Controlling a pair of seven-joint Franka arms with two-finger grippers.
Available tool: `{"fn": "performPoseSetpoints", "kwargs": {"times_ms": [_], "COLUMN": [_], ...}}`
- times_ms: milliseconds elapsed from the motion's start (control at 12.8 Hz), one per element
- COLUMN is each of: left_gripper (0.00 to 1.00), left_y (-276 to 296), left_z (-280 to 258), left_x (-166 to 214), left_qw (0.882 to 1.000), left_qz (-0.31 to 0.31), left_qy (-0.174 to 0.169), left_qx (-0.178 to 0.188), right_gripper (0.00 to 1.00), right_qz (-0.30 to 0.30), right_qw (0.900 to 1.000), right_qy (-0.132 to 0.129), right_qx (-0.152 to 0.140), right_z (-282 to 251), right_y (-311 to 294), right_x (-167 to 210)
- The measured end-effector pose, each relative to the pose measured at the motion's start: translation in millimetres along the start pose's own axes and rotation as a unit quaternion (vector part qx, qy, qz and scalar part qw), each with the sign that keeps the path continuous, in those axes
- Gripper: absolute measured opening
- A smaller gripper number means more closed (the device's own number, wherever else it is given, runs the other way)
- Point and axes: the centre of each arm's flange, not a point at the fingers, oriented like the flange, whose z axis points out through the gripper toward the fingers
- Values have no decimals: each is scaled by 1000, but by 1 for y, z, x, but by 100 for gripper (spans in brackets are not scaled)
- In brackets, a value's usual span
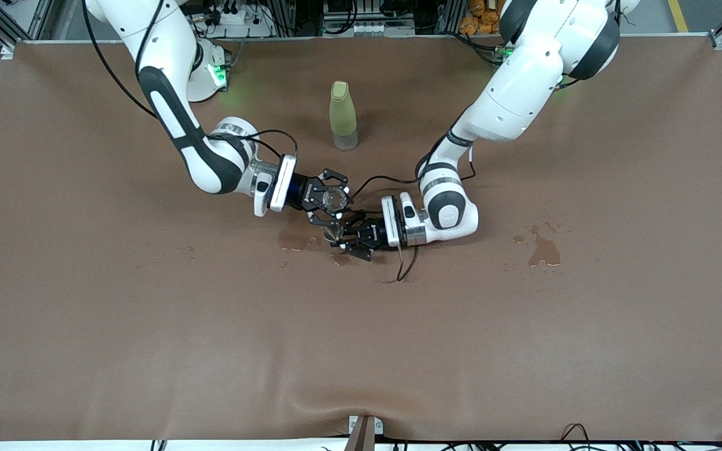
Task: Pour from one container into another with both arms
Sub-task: 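Raise the beaker above the jigger with the right gripper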
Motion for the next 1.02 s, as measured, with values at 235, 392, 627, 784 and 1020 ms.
{"fn": "performPoseSetpoints", "kwargs": {"times_ms": [235,392,627,784,1020], "left_gripper": [21,21,21,21,21], "left_y": [1,1,1,1,1], "left_z": [0,-1,-1,-1,-1], "left_x": [-4,-4,-5,-4,-3], "left_qw": [1000,1000,1000,1000,1000], "left_qz": [-2,-2,-1,-1,0], "left_qy": [-1,0,2,3,12], "left_qx": [-1,0,-1,-1,-5], "right_gripper": [17,17,17,17,17], "right_qz": [4,27,69,89,137], "right_qw": [1000,1000,997,996,990], "right_qy": [-1,6,7,7,13], "right_qx": [3,10,16,17,12], "right_z": [0,3,6,7,9], "right_y": [0,-2,-6,-7,-8], "right_x": [-6,-7,-8,-8,-7]}}
